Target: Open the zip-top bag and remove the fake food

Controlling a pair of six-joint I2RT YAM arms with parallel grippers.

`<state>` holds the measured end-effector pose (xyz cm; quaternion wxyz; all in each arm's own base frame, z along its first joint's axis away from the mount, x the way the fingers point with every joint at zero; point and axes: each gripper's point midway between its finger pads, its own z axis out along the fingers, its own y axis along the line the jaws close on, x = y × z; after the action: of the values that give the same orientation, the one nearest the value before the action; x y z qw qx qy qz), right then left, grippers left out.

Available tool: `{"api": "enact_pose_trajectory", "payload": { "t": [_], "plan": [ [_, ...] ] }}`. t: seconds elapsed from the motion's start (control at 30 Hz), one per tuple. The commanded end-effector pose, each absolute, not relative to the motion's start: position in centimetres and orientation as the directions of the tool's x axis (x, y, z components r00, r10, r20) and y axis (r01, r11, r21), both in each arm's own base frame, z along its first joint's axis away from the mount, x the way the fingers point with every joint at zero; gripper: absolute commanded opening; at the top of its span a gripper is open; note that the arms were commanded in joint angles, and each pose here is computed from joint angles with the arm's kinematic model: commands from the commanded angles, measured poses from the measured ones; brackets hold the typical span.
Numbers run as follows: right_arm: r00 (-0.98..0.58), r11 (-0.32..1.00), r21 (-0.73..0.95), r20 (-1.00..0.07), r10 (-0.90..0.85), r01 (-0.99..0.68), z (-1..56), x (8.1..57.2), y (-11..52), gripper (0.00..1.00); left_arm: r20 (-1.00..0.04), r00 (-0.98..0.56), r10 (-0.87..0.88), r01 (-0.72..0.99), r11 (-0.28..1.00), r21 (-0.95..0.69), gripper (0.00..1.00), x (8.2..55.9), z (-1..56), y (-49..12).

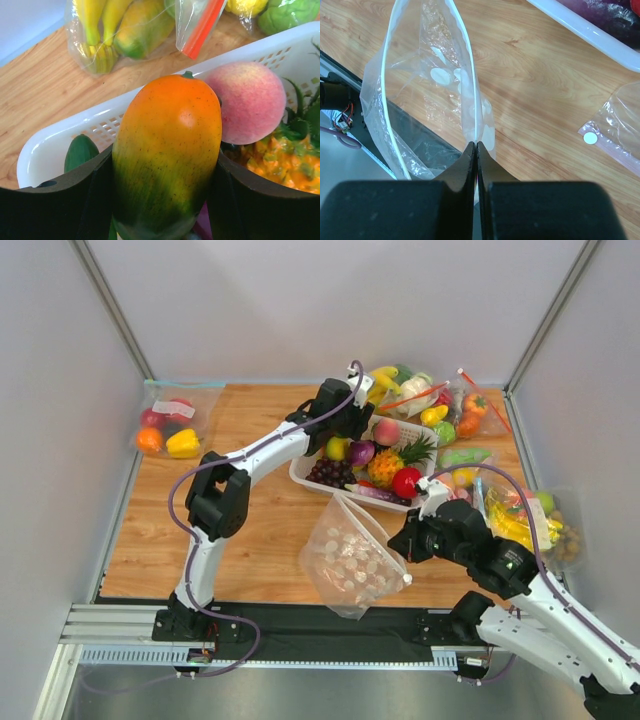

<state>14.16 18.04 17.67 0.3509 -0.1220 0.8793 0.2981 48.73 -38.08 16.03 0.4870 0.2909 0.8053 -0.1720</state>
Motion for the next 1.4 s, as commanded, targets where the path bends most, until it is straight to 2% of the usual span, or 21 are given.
{"api": "enact_pose_trajectory", "payload": {
  "t": [0.0,0.13,0.17,0.27,0.4,0.63,0.93,1.27,1.37],
  "plan": [
    [-0.688,0.758,0.445,-0.725,-0.006,-0.476,19.4,14.6,19.0,0.00,-0.894,-0.295,0.337,0.665,0.745,0.061,0.55,49.8,17.2,-38.3],
    [-0.693,0.754,0.450,-0.721,-0.009,-0.478,19.3,14.7,19.4,0.00,-0.869,-0.321,0.377,0.669,0.739,0.074,0.61,50.1,15.4,-37.9],
    [-0.693,0.753,0.450,-0.721,-0.011,-0.480,19.3,14.7,19.5,0.00,-0.866,-0.323,0.383,0.671,0.738,0.076,0.67,50.1,15.3,-37.9],
    [-0.699,0.755,0.449,-0.715,-0.018,-0.479,19.0,14.9,19.6,0.00,-0.853,-0.334,0.401,0.671,0.737,0.084,0.75,49.8,14.8,-37.4],
    [-0.703,0.747,0.454,-0.711,-0.026,-0.487,18.8,14.9,20.1,0.00,-0.849,-0.332,0.411,0.671,0.736,0.093,0.80,49.3,14.8,-37.0],
    [-0.704,0.744,0.454,-0.709,-0.032,-0.490,18.6,15.0,20.3,0.00,-0.866,-0.302,0.398,0.677,0.730,0.099,0.83,48.9,16.3,-36.9],
    [-0.689,0.752,0.445,-0.725,-0.017,-0.487,19.1,15.4,20.1,0.00,-0.911,-0.227,0.345,0.664,0.739,0.114,0.86,48.0,22.0,-36.0],
    [-0.703,0.749,0.456,-0.711,-0.019,-0.481,17.9,15.7,20.7,0.00,-0.927,-0.220,0.304,0.591,0.797,0.121,0.88,44.1,27.1,-31.4],
    [-0.703,0.760,0.452,-0.712,-0.008,-0.467,17.8,16.0,20.6,0.18,-0.926,-0.242,0.290,0.556,0.823,0.112,0.88,42.2,28.5,-29.3]
  ]
}}
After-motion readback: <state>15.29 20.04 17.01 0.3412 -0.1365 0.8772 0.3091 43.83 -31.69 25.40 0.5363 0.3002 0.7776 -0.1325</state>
